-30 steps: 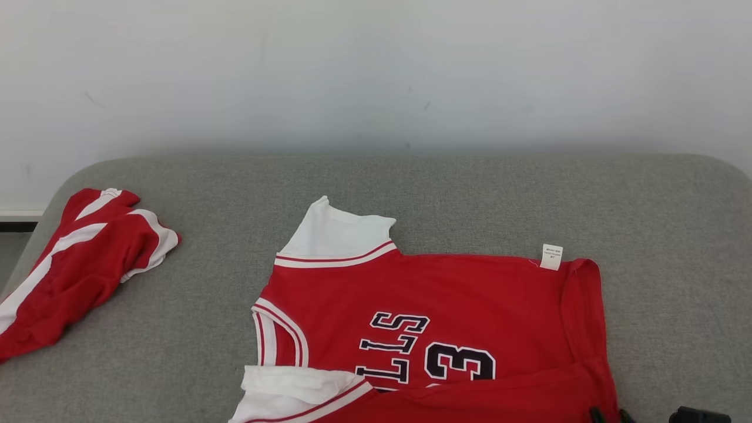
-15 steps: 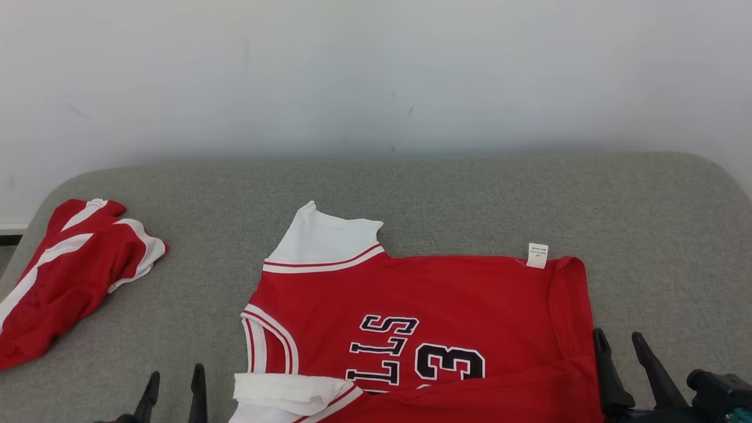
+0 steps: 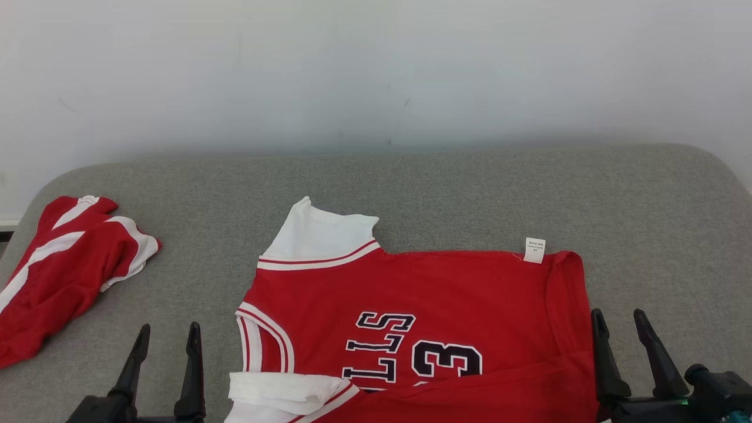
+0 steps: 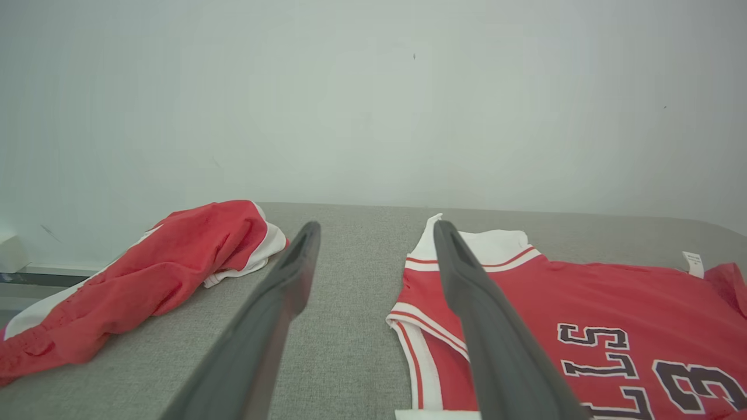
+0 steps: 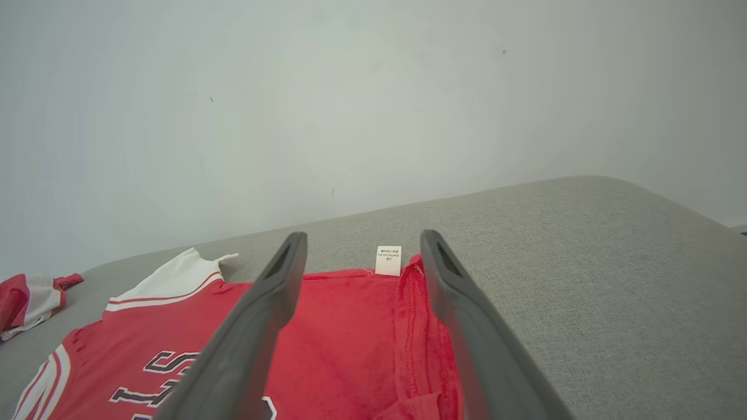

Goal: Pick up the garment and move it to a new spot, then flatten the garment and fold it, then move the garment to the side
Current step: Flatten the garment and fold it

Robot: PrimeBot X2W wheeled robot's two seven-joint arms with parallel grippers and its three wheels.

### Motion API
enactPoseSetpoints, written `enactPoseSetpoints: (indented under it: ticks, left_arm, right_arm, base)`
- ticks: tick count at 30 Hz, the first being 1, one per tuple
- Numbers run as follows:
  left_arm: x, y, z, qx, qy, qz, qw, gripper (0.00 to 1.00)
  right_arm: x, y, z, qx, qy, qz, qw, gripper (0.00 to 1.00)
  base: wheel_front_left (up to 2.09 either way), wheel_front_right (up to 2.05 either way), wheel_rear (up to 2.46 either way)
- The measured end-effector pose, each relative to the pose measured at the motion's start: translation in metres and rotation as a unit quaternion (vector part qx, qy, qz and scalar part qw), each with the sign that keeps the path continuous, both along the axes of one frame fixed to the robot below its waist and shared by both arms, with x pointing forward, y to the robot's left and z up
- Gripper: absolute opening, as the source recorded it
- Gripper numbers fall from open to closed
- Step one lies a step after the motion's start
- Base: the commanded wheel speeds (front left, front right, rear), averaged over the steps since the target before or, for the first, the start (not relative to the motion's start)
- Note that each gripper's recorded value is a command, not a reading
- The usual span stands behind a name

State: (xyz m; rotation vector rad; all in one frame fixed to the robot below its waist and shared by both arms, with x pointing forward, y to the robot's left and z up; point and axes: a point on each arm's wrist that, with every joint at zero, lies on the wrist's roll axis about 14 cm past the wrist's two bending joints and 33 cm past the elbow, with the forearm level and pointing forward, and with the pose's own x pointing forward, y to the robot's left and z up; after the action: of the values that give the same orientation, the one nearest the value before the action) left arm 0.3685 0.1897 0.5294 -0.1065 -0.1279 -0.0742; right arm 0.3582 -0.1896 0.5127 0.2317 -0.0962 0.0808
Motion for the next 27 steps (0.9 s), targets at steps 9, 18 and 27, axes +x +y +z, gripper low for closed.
enactPoseSetpoints:
  ticks: [9, 18, 27]
  left_arm:
    - [-0.008, 0.006, -0.012, 0.009, 0.015, 0.000, 1.000, 1.00]
    - [-0.017, 0.009, -0.018, 0.002, 0.023, 0.007, 1.000, 1.00]
    - [-0.014, 0.009, -0.028, 0.000, 0.037, 0.010, 0.999, 1.00]
  right_arm:
    - [-0.008, -0.009, -0.008, -0.013, 0.010, -0.013, 1.000, 1.00]
    - [-0.010, -0.008, -0.012, -0.011, 0.016, -0.013, 1.000, 1.00]
    - [-0.005, -0.008, -0.029, -0.004, 0.051, -0.009, 0.999, 1.00]
  base:
    - [0.00, 0.00, 0.00]
    - [0.00, 0.00, 0.00]
    - [0.00, 0.00, 0.00]
